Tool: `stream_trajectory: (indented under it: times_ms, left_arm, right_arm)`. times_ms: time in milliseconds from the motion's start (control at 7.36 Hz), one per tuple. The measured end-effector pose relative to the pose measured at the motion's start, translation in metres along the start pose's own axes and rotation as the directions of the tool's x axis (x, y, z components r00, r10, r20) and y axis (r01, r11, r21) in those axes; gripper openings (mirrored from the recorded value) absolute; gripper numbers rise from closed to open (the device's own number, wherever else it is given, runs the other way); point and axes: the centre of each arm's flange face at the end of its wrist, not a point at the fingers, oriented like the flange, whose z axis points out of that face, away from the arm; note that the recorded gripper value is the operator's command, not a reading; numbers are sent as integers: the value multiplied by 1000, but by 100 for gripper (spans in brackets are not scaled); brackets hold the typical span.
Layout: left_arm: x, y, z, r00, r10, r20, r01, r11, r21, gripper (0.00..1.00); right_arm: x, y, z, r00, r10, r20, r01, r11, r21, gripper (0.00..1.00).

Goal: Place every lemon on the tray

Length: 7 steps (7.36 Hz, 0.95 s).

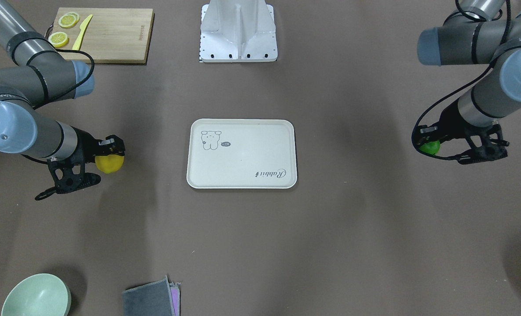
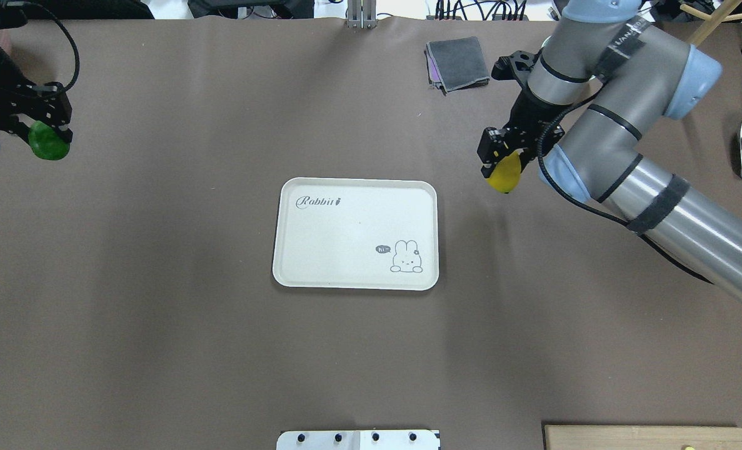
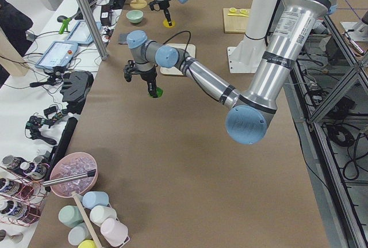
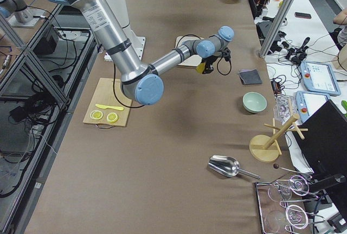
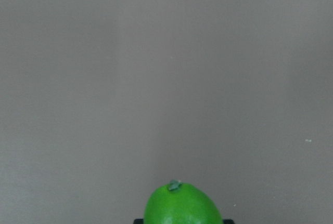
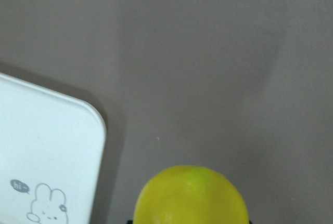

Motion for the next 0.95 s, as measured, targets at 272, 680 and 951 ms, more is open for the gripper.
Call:
stream_trajectory:
  times_ms: [272, 680, 951]
  left_arm:
    - [-1, 4, -24, 1000, 17, -20, -16, 1000, 14, 0]
    - [9, 14, -30, 999, 28, -32, -28, 1000, 2, 0]
    - [32, 17, -28, 998, 54, -38, -54, 999, -5, 0]
  right_arm:
    - [-60, -21, 22, 997, -77, 24, 78, 997, -10, 11]
    - [-119, -8, 70, 985, -143, 95, 151, 984, -91, 11]
    - [-121, 0, 96, 986, -125, 114, 141, 979, -148, 31]
